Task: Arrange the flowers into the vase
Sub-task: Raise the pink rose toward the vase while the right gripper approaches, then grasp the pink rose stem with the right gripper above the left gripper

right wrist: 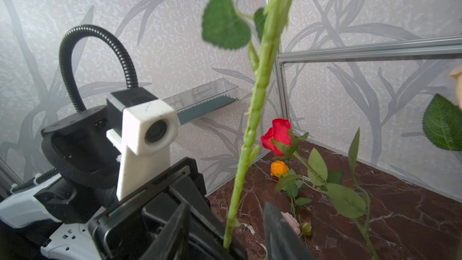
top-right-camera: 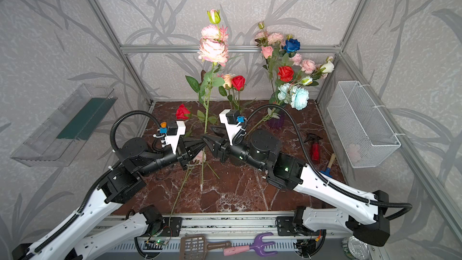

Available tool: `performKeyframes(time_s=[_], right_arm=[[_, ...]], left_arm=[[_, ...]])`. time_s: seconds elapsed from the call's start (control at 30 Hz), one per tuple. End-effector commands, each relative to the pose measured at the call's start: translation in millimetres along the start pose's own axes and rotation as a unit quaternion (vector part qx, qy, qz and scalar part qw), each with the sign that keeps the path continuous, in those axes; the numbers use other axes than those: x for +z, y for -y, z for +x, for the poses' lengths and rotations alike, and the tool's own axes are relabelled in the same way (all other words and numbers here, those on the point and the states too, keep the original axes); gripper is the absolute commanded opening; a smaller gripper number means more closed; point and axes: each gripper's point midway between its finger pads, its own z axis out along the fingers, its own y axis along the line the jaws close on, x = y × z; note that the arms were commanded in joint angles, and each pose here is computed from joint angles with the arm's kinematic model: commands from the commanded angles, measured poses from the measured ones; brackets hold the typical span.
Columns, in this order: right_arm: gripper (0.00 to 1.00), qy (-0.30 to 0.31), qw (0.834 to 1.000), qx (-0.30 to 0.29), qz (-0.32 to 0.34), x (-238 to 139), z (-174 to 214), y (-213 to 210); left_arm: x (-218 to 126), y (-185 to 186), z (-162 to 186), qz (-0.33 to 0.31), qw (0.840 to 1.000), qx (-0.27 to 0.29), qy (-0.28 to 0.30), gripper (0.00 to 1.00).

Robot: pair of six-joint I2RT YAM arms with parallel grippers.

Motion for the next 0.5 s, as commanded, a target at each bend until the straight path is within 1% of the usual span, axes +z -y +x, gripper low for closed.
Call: performKeyframes(time_s=[0.0,0.1,0.2,0.3,0.4,0.47], right_arm=[[0.44,0.063,0.998,0.009,0.0,-1,-42,-7],[0.37,0.055,0.998,0.008,-0.007,8,-44,-12],[0.24,0.053,0.998,0.015,-0.015,14,-45,-15],[0.15,0.049,0.998,0.017,-0.024,18,-44,-19],[0.12,0.047,0.999,0.017,-0.021,21,-43,-18],[0.05,0.044,0.999,0.016,-0.019,22,-41,-17]], left_arm=[[-3,9,-8,0.019,0.999,0.018,0.021,0.0],[-4,9,-7,0.02,0.999,0.02,0.019,0.0],[-6,10,-7,0.02,0.999,0.022,0.02,0.0],[-7,11,-5,0.023,0.999,0.023,0.02,0.0],[-9,13,-6,0.025,0.999,0.025,0.021,0.0],[-10,12,-6,0.024,0.999,0.027,0.022,0.0]])
